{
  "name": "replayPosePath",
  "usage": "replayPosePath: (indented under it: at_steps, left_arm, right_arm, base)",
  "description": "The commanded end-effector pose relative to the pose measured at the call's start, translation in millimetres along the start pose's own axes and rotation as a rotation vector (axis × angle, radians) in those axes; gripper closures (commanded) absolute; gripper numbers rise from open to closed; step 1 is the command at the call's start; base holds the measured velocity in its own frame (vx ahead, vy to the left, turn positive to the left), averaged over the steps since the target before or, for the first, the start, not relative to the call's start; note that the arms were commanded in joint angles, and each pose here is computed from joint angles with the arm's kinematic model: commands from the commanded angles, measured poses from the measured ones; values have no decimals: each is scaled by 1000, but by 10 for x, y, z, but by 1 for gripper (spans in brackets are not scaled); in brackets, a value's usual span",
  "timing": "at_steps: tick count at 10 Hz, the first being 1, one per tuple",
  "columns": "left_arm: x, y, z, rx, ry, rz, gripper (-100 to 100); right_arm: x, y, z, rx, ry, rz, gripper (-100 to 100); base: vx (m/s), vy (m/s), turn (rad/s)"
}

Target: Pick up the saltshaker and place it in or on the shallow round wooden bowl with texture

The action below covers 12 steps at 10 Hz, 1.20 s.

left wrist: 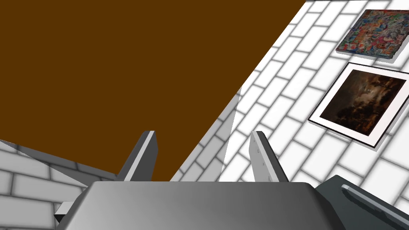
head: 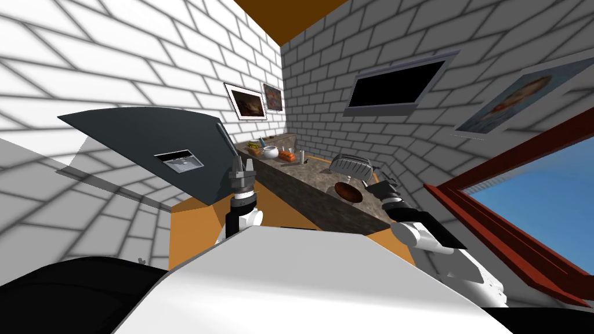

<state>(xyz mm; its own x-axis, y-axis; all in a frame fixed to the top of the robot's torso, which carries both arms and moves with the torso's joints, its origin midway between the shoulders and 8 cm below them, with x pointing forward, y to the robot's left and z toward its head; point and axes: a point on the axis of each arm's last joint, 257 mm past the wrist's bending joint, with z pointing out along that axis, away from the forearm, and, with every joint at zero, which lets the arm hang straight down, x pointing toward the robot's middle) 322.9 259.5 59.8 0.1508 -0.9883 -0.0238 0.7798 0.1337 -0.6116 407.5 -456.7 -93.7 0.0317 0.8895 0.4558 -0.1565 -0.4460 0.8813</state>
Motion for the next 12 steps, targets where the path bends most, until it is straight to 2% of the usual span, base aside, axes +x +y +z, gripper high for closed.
replayPosePath:
  at_steps: [1, 2, 3, 4, 5, 6, 7, 8, 9, 10, 11, 12]
  left_arm:
    - [0, 0, 0, 0, 0, 0, 0]
    - [0, 0, 0, 0, 0, 0, 0]
    - [0, 0, 0, 0, 0, 0, 0]
    - [0, 0, 0, 0, 0, 0, 0]
    - [0, 0, 0, 0, 0, 0, 0]
    - [0, 0, 0, 0, 0, 0, 0]
    - [0, 0, 0, 0, 0, 0, 0]
    - [0, 0, 0, 0, 0, 0, 0]
    - [0, 0, 0, 0, 0, 0, 0]
    - [0, 0, 0, 0, 0, 0, 0]
    - [0, 0, 0, 0, 0, 0, 0]
    - [0, 0, 0, 0, 0, 0, 0]
  right_arm:
    - [-108, -41, 10, 23, -24, 40, -100]
    - [-354, -80, 3, 66, -73, 69, -100]
    - [-354, -80, 3, 66, -74, 91, -100]
    - [-564, -99, -11, 103, -118, 121, -100]
    - [-606, -112, -19, 104, -128, 144, -100]
    - [-858, -132, -57, 139, -184, 180, -100]
    - [-861, -134, -58, 138, -186, 201, -100]
    - [-1114, -126, -108, 161, -243, 240, -100]
    - [-1116, -148, -113, 168, -247, 259, -100]
    - [-1323, -142, -167, 193, -300, 297, -100]
    - [-1369, -153, -184, 192, -310, 320, -100]
    - [-1574, -142, -253, 212, -366, 367, -100]
  base:
    - [40, 84, 35]
    - [30, 126, 91]
    - [38, 89, 34]
    - [56, 77, 107]
    - [47, 72, 44]
    - [54, 96, 64]
    - [45, 84, 43]
    - [59, 101, 96]
    - [50, 76, 63]
    - [54, 93, 105]
    - [50, 66, 39]
    - [71, 72, 86]
